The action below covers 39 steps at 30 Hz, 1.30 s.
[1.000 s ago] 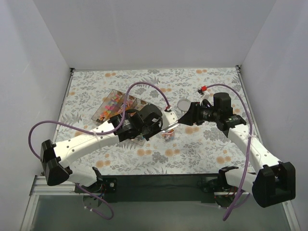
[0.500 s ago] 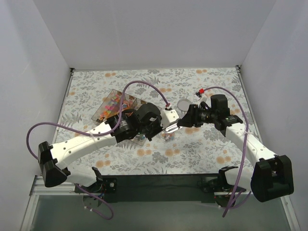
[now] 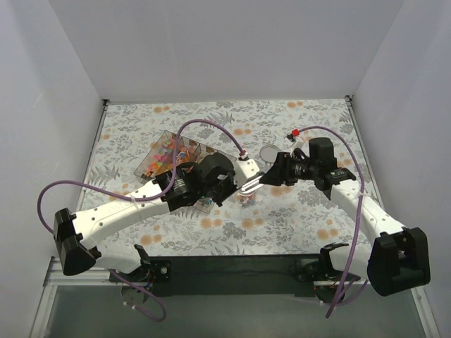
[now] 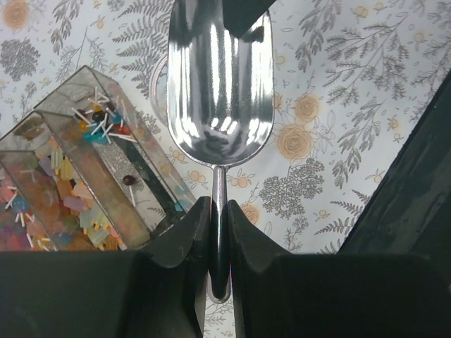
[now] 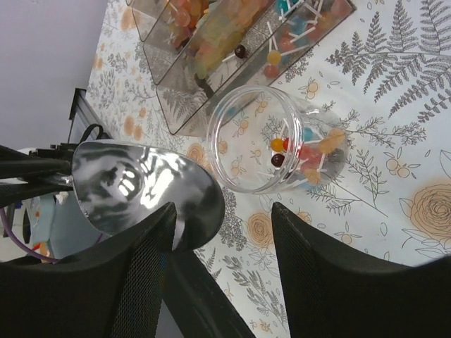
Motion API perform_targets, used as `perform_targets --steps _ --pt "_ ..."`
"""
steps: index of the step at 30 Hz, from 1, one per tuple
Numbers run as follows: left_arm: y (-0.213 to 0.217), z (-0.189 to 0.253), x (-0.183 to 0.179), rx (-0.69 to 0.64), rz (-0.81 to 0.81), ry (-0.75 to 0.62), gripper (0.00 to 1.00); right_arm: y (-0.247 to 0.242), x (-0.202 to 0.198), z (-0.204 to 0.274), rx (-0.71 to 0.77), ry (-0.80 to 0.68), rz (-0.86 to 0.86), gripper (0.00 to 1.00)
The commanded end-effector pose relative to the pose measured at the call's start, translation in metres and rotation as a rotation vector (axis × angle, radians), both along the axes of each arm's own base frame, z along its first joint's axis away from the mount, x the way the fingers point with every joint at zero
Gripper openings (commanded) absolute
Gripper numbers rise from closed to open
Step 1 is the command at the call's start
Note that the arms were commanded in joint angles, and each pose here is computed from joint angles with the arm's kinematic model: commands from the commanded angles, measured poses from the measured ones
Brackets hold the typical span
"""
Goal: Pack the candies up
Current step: Place the fake candies in the packing bottle, then scoop the fake candies from the storage box.
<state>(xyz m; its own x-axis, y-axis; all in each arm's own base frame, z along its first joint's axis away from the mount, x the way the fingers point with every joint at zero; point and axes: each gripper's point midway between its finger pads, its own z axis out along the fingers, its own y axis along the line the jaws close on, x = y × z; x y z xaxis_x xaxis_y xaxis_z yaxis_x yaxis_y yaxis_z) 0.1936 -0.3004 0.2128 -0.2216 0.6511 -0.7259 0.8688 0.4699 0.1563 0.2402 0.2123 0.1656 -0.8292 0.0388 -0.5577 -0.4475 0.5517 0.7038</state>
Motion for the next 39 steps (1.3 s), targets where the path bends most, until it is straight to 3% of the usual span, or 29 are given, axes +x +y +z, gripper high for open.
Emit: perform_targets --steps 1,6,11,17,25,39 --pt "0.027 0.016 0.021 0.019 0.158 -0.067 0.00 0.003 0.006 0.041 0.035 -0.122 0.015 0.64" --pt "0.064 0.009 0.020 0.095 0.285 -0.012 0.00 -0.005 0.009 0.050 -0.012 -0.172 -0.011 0.71" --pt "0.103 -0.012 0.021 0.210 0.427 0.043 0.00 -0.009 0.009 0.041 -0.042 -0.167 -0.022 0.72" --pt "0.123 -0.027 0.026 0.284 0.513 0.134 0.00 -0.010 0.007 0.031 -0.055 -0.143 -0.026 0.72" --pt "0.111 -0.046 0.025 0.337 0.489 0.239 0.00 -0.013 0.004 0.021 -0.069 -0.131 -0.032 0.71" --pt "0.101 -0.082 0.057 0.421 0.526 0.307 0.00 -0.015 -0.001 0.010 -0.081 -0.111 -0.035 0.70"
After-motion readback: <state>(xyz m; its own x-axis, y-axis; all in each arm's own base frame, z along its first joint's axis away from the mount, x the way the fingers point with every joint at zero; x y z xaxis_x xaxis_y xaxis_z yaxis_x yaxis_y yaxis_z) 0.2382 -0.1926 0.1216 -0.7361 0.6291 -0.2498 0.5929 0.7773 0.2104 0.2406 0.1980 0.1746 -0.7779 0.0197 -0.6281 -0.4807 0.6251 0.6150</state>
